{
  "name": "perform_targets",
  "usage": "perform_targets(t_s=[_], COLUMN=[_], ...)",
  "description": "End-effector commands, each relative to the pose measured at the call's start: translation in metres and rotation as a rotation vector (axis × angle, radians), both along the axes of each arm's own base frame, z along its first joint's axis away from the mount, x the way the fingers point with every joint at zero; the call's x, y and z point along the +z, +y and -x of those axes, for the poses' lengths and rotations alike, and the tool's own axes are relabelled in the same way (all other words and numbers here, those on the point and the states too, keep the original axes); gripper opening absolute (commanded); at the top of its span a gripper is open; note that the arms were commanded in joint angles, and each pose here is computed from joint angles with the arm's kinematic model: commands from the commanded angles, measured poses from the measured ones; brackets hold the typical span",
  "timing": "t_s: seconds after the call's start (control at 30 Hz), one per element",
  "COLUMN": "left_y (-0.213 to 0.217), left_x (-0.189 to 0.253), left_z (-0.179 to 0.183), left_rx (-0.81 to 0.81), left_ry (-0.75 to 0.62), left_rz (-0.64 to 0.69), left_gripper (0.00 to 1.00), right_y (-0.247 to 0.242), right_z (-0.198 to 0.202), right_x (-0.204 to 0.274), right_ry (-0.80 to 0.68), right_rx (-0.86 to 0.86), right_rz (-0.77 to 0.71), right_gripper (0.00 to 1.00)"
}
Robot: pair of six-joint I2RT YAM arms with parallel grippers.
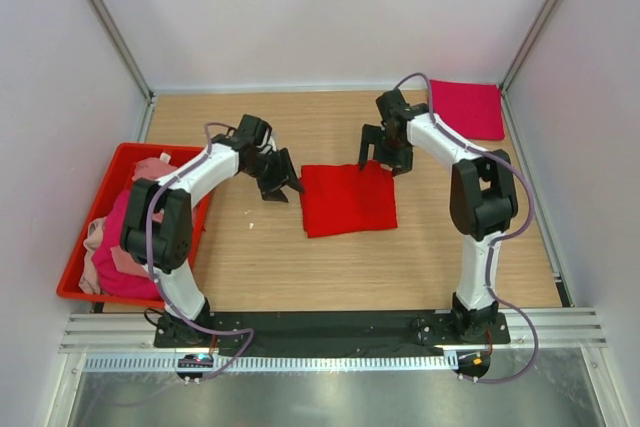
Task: Fold and stack the t-shirts
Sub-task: Fold the tshirt, then neatly place the folded tshirt to the corner
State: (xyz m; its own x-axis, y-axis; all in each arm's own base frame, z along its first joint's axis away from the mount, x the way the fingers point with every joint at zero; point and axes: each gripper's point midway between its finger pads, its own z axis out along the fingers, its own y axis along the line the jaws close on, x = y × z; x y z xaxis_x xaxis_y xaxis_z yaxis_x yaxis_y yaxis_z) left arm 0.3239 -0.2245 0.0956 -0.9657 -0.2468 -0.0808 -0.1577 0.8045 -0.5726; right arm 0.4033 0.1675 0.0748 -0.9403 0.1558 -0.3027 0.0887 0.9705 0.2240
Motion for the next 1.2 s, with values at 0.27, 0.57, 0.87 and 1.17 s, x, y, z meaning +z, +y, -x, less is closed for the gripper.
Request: perform_targets(t_s=[0.27,0.57,0.87,1.17], left_y=[0.020,0.024,0.033,0.044], left_x=[0.003,0.006,0.000,-0.001], left_z=[0.016,0.012,0.013,0.013], left_rx=[0.015,0.022,0.041,0.063], left_ry=[-0.012,-0.007,0.019,0.035], left_rz=[0.015,0.047,0.085,0.103], left_gripper=[0.56,0.56,0.56,0.56], right_y=[-0.009,-0.006,-0.002,0.004], right_z=[-0.031,-0.027,-0.020,-0.020], right_x=[-0.007,-0.024,-0.043,-0.067], right_ry=[-0.034,0.002,0.037,0.059], right_rx=[-0.043,-0.028,0.004,0.080], right_rz=[0.114,0.099,0.063,-0.050], right_gripper=[0.94,0.93,0.95,0.93])
